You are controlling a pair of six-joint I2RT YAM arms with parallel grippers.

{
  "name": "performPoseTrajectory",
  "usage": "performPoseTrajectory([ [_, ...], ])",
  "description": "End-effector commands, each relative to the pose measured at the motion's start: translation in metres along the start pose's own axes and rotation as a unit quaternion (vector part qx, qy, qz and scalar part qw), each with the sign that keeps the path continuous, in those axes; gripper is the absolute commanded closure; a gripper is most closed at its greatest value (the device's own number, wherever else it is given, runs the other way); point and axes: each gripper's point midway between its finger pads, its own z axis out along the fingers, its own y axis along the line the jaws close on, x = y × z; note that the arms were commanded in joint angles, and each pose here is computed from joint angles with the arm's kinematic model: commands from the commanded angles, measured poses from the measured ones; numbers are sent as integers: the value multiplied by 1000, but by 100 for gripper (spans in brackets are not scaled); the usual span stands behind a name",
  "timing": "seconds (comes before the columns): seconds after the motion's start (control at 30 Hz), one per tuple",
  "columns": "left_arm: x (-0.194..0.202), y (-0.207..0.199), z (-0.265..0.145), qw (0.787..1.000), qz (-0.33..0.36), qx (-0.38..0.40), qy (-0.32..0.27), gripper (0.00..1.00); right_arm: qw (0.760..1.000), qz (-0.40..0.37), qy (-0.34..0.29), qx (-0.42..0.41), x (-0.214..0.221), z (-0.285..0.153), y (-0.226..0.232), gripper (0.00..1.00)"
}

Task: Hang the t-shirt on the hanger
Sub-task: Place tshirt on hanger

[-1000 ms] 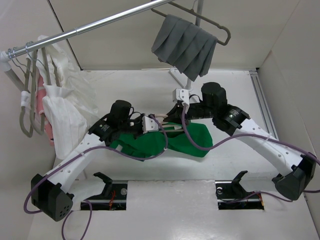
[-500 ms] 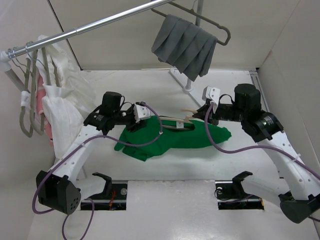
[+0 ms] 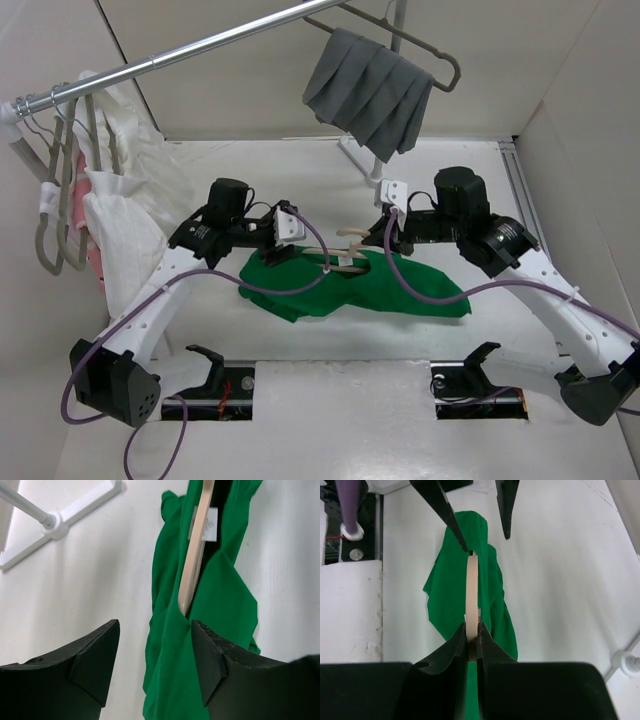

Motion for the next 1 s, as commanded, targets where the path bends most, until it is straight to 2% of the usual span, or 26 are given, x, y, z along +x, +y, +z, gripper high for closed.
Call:
performPoseTrajectory([
  [0.0, 19, -10, 3, 999, 23, 19, 28, 44, 995, -60, -83, 12, -62, -9, -4, 100],
  [0.1, 30, -22, 2, 998, 31, 42, 42, 49, 995, -61, -83, 11, -63, -8, -2, 100],
  [0.23, 29, -38, 3, 995, 40, 80, 37, 67, 995, -56, -81, 15, -62, -8, -3, 100],
  [0.27, 29, -44, 5, 994, 42, 90, 41, 79, 994, -60, -86, 17, -65, -8, -5, 100],
  [0.33, 27, -46, 7, 994, 49, 94, 39, 89, 995, -56, -86, 11, -63, -2, -3, 100],
  [0.5, -5, -47, 11, 994, 38, 102, -18, 89, 994, -52, -93, -3, -64, 11, 1, 100],
  [0.6, -27, -44, 9, 993, 24, 102, -45, 82, 994, -53, -90, -4, -63, 20, 1, 100],
  [0.8, -25, -46, 12, 993, 10, 109, -48, 81, 994, -55, -96, -2, -72, 27, -5, 100],
  [0.87, -18, -46, 13, 994, 3, 103, -35, 76, 995, -51, -90, 0, -69, 27, -5, 100],
  [0.9, -17, -45, 13, 994, 3, 100, -31, 70, 995, -53, -85, 4, -66, 27, -7, 100],
  [0.93, -16, -45, 11, 995, 8, 97, -28, 61, 995, -53, -85, 4, -66, 27, -7, 100],
  [0.97, -13, -45, 10, 995, 4, 94, -18, 48, 996, -47, -75, 13, -61, 27, -9, 100],
])
